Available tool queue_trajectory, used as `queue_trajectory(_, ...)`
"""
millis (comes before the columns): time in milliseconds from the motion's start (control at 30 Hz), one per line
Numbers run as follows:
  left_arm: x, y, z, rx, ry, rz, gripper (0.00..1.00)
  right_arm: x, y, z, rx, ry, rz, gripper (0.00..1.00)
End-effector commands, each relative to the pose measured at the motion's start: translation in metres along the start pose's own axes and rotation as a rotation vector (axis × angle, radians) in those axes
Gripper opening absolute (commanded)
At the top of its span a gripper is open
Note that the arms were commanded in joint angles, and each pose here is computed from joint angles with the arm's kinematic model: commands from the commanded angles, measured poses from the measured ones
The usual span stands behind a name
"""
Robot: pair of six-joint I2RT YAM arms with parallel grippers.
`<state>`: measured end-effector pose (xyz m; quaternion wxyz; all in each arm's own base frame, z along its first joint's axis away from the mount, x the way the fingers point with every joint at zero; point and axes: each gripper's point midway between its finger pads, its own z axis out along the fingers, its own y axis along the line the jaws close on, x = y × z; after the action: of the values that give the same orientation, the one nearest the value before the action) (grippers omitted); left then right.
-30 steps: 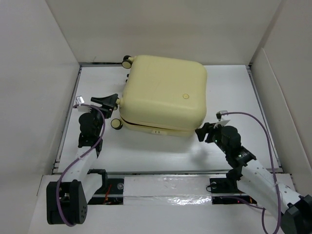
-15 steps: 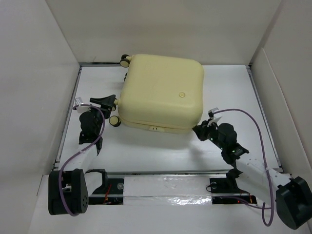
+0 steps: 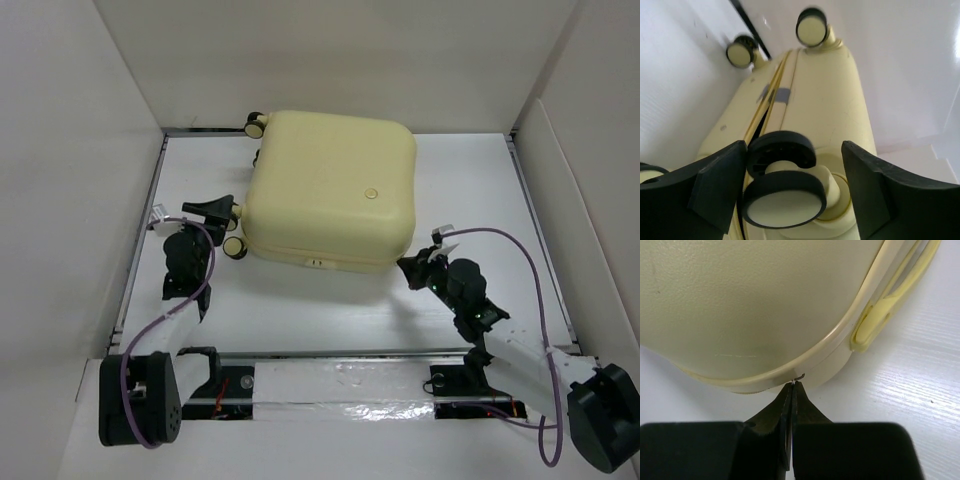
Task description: Pack the luggage
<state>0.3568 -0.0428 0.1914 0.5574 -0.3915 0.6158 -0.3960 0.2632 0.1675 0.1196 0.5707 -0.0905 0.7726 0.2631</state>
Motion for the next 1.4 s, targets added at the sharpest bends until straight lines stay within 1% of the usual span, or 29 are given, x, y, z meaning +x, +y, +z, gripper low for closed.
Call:
queue_trajectory(0, -0.041, -0.054, -0.017, 0.146, -0.170, 0.066, 0.74, -0.017, 0.003, -0.002, 0.011, -0.065, 0.020, 0.00)
queue_trajectory(33, -0.046, -0.058, -0.021, 0.150, -0.193, 0.075, 0.79, -0.018, 0.003, 0.000, 0.011, -0.065, 0.017, 0.00)
queue_trajectory(100, -0.057, -0.086, -0.038, 0.213, -0.252, 0.107, 0.80, -0.023, 0.006, 0.003, -0.002, -0.067, 0.012, 0.00)
queue_trajectory(133, -0.061, -0.092, -0.040, 0.188, -0.276, 0.161, 0.79, -0.024, 0.011, 0.005, -0.016, -0.060, 0.007, 0.00)
queue_trajectory(200, -0.055, -0.118, -0.055, 0.248, -0.274, 0.205, 0.74, -0.033, 0.021, 0.011, -0.063, -0.043, -0.018, 0.00)
queue_trajectory(233, -0.049, -0.124, -0.058, 0.275, -0.255, 0.258, 0.52, -0.036, 0.028, 0.012, -0.084, -0.040, -0.029, 0.00)
queue_trajectory(267, -0.043, -0.132, -0.062, 0.307, -0.231, 0.282, 0.39, -0.035, 0.036, 0.012, -0.109, -0.024, -0.039, 0.00)
queue_trajectory(333, -0.020, -0.142, -0.067, 0.364, -0.151, 0.314, 0.23, -0.056, 0.048, 0.009, -0.127, -0.057, -0.065, 0.00)
queue_trajectory(367, -0.008, -0.145, -0.069, 0.385, -0.114, 0.360, 0.10, -0.056, 0.050, 0.006, -0.125, -0.039, -0.074, 0.00)
queue_trajectory(400, 0.019, -0.150, -0.073, 0.425, -0.034, 0.374, 0.05, -0.074, 0.056, 0.002, -0.132, -0.077, -0.093, 0.00)
queue_trajectory(467, 0.050, -0.157, -0.079, 0.469, 0.054, 0.418, 0.00, -0.078, 0.055, -0.001, -0.113, -0.064, -0.098, 0.00)
queue_trajectory(500, 0.068, -0.155, -0.081, 0.479, 0.105, 0.467, 0.00, -0.080, 0.054, -0.002, -0.105, -0.057, -0.107, 0.00)
queue_trajectory(533, 0.100, -0.165, -0.098, 0.547, 0.202, 0.479, 0.00, -0.084, 0.055, -0.001, -0.102, -0.049, -0.112, 0.00)
queue_trajectory(600, 0.132, -0.155, -0.109, 0.540, 0.277, 0.553, 0.00, -0.074, 0.049, 0.000, -0.073, -0.002, -0.114, 0.00)
queue_trajectory(633, 0.158, -0.149, -0.127, 0.563, 0.351, 0.568, 0.00, -0.064, 0.045, 0.001, -0.061, 0.020, -0.110, 0.00)
queue_trajectory(733, 0.188, -0.111, -0.139, 0.488, 0.417, 0.636, 0.00, -0.052, 0.041, 0.005, -0.053, 0.030, -0.082, 0.00)
queue_trajectory(800, 0.215, -0.090, -0.159, 0.482, 0.500, 0.646, 0.00, -0.028, 0.034, 0.004, -0.041, 0.084, -0.070, 0.00)
queue_trajectory(867, 0.226, -0.079, -0.164, 0.470, 0.538, 0.654, 0.00, -0.017, 0.030, 0.003, -0.029, 0.097, -0.058, 0.00)
queue_trajectory(933, 0.238, -0.067, -0.166, 0.460, 0.573, 0.659, 0.05, -0.011, 0.028, 0.001, -0.030, 0.093, -0.047, 0.01)
queue_trajectory(967, 0.244, -0.074, -0.169, 0.495, 0.590, 0.640, 0.13, -0.016, 0.030, 0.002, -0.042, 0.054, -0.046, 0.12)
queue_trajectory(1000, 0.253, -0.078, -0.168, 0.507, 0.610, 0.639, 0.20, -0.018, 0.030, 0.002, -0.050, 0.013, -0.039, 0.28)
queue_trajectory(1033, 0.257, -0.075, -0.166, 0.496, 0.619, 0.650, 0.20, -0.012, 0.024, 0.002, -0.024, 0.020, -0.038, 0.28)
queue_trajectory(1067, 0.261, -0.083, -0.167, 0.526, 0.621, 0.640, 0.24, -0.016, 0.024, 0.002, -0.026, -0.006, -0.040, 0.40)
queue_trajectory(1100, 0.270, -0.078, -0.165, 0.520, 0.641, 0.660, 0.26, -0.015, 0.023, 0.003, -0.025, -0.010, -0.051, 0.44)
queue_trajectory(1167, 0.278, -0.093, -0.161, 0.555, 0.632, 0.651, 0.28, -0.021, 0.023, 0.006, -0.026, -0.045, -0.067, 0.48)
queue_trajectory(1233, 0.290, -0.096, -0.156, 0.563, 0.645, 0.672, 0.28, -0.020, 0.017, 0.010, -0.007, -0.037, -0.088, 0.50)
queue_trajectory(1267, 0.294, -0.102, -0.156, 0.582, 0.647, 0.665, 0.28, -0.027, 0.019, 0.013, -0.015, -0.064, -0.088, 0.50)
queue_trajectory(1333, 0.301, -0.099, -0.151, 0.578, 0.657, 0.679, 0.28, -0.024, 0.017, 0.017, -0.015, -0.049, -0.106, 0.50)
queue_trajectory(1367, 0.301, -0.105, -0.148, 0.591, 0.649, 0.671, 0.29, -0.028, 0.019, 0.019, -0.022, -0.062, -0.111, 0.47)
